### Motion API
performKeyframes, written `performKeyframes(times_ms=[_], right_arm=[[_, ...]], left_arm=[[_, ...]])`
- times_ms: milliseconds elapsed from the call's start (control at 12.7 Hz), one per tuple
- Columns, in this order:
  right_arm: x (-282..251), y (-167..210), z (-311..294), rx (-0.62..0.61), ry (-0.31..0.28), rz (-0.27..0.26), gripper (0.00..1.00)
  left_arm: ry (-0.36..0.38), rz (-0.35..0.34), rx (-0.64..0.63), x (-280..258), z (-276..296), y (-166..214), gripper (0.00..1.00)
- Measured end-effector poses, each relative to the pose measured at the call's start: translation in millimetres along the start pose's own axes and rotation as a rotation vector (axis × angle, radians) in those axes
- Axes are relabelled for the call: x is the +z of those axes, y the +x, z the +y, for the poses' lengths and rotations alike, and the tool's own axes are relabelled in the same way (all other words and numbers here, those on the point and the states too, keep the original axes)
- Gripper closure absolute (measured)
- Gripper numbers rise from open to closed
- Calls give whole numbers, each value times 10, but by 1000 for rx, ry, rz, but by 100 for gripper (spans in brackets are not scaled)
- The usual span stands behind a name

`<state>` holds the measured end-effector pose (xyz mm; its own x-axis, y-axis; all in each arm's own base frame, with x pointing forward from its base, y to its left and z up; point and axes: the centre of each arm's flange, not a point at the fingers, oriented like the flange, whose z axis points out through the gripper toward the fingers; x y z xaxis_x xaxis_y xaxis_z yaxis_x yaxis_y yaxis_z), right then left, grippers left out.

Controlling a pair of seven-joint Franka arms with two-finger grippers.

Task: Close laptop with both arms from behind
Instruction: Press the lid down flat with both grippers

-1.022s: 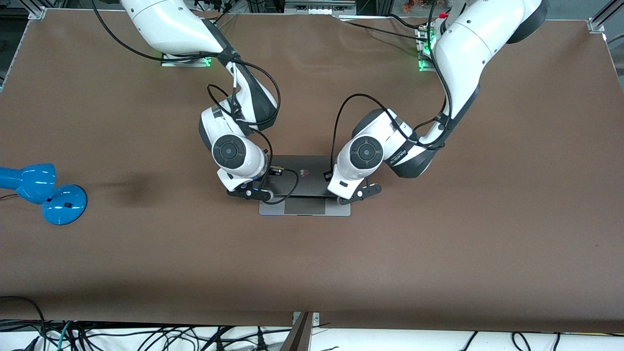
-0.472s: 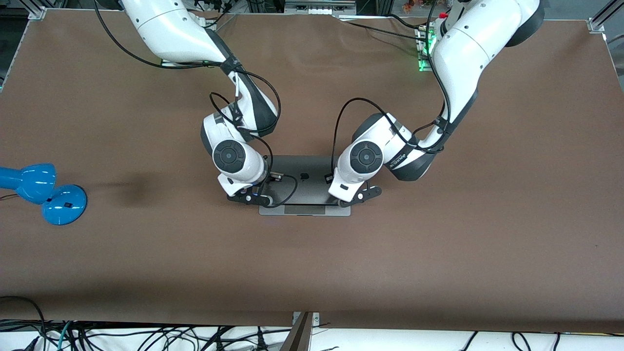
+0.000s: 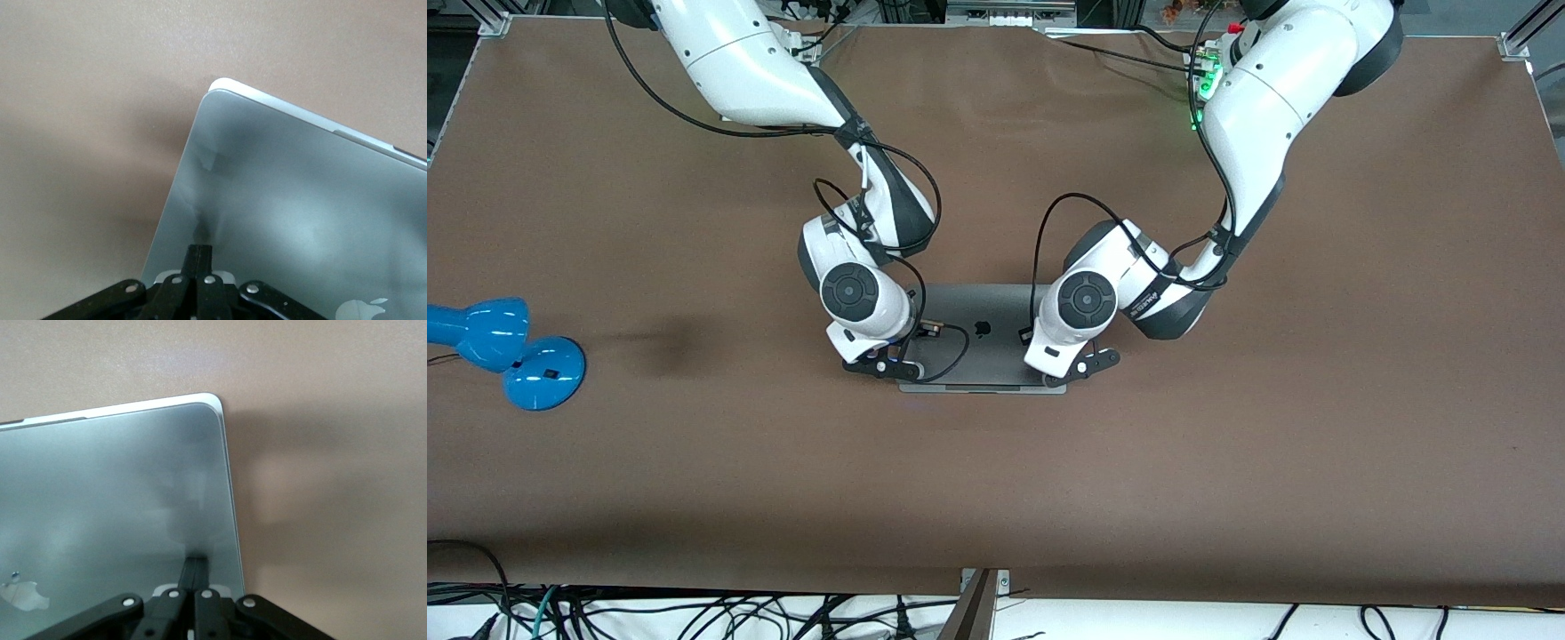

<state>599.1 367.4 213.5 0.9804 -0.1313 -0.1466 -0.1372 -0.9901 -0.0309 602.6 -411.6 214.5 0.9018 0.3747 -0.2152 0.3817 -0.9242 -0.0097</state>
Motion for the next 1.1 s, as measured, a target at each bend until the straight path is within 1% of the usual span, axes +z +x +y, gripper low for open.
performKeyframes(times_ms=[393, 629, 1101], right_arm=[[125, 45, 12, -13, 6, 16, 99], [176, 92, 35, -11, 13, 34, 99], [195, 97, 34, -12, 13, 35, 99]], left_arm=[[-21, 9, -9, 90, 14, 74, 99], [-8, 17, -9, 180, 10, 84, 99], [-13, 23, -8, 234, 26, 87, 99]])
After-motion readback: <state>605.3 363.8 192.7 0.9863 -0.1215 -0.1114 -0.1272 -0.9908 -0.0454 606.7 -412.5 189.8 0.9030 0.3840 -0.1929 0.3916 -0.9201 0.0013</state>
